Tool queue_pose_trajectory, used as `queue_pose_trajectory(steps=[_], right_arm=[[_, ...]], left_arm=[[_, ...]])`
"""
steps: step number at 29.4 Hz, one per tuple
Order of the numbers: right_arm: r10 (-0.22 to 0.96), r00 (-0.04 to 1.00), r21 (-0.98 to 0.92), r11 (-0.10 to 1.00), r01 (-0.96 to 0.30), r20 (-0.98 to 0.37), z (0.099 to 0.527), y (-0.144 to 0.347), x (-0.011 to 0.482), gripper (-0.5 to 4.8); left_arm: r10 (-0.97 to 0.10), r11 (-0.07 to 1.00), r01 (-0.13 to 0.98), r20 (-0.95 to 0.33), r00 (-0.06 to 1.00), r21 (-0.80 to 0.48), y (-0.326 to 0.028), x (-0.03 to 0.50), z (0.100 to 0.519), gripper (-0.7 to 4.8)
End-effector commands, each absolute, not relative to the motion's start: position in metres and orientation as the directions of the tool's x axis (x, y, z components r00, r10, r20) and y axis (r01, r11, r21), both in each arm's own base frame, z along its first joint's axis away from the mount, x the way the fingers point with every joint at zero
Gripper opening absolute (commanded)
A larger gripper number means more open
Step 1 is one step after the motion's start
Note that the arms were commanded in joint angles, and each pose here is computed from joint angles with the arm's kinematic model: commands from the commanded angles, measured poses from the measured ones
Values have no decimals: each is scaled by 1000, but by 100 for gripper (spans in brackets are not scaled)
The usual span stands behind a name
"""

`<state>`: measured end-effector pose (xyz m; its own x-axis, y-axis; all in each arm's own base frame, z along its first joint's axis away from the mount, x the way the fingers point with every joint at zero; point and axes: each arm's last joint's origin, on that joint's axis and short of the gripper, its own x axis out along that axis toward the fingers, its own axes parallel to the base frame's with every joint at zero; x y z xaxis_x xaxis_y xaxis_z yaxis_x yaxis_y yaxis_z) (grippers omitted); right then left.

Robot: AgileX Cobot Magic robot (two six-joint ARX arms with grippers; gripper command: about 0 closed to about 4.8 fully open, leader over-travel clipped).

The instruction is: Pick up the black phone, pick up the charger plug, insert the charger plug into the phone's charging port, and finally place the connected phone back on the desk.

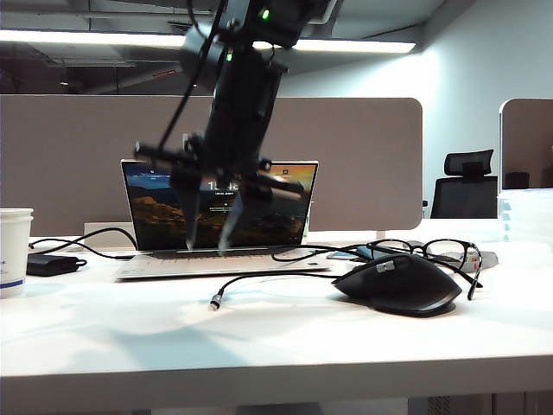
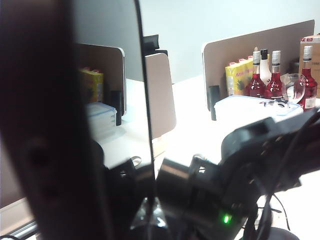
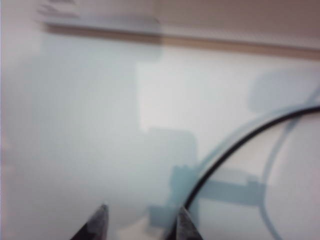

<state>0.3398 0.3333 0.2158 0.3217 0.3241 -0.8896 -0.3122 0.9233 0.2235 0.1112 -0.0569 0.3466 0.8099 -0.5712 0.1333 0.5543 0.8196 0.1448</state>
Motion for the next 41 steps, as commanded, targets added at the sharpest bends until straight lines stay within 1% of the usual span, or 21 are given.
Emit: queue_pose_trajectory(steps=[1,6,9,14,24,32,35,37,38,39,41], right_arm=[[279,278,186,930,-316,-919,209,335,339,179],[253,255,170,936,-309,-933,208,332,337,183],[243,246,164,939,-303,-938,208,329,338,212],[234,213,165,940,-298,-949,203,328,337,212],[244,218,175,940,-294,-945,201,330,338,210],[249,135,207,941,-267,-959,187,331,337,210],[239,119,201,943,-265,-964,182,331,337,210],[225,105,191,946,-263,-969,177,331,336,192],[220,100,188,947,-261,-970,177,331,336,171],[214,94,183,948,-260,-972,174,331,336,137],[209,91,180,949,-260,-974,174,330,336,85]], left_arm=[[-573,820,552,192,797,153,-56,108,355,-6],[-572,820,551,195,797,154,-55,107,355,-6],[-572,820,552,195,796,153,-55,107,355,-6],[-572,820,551,196,796,153,-55,107,355,-6],[-572,820,551,197,796,154,-55,107,355,-6],[-572,820,551,197,796,154,-55,107,355,-6],[-572,820,551,197,796,154,-55,107,355,-6],[-572,820,551,197,796,154,-55,107,355,-6],[-572,820,551,198,796,154,-55,107,355,-6],[-572,820,551,197,796,154,-55,107,355,-6],[-572,820,551,197,796,154,-55,107,355,-6]])
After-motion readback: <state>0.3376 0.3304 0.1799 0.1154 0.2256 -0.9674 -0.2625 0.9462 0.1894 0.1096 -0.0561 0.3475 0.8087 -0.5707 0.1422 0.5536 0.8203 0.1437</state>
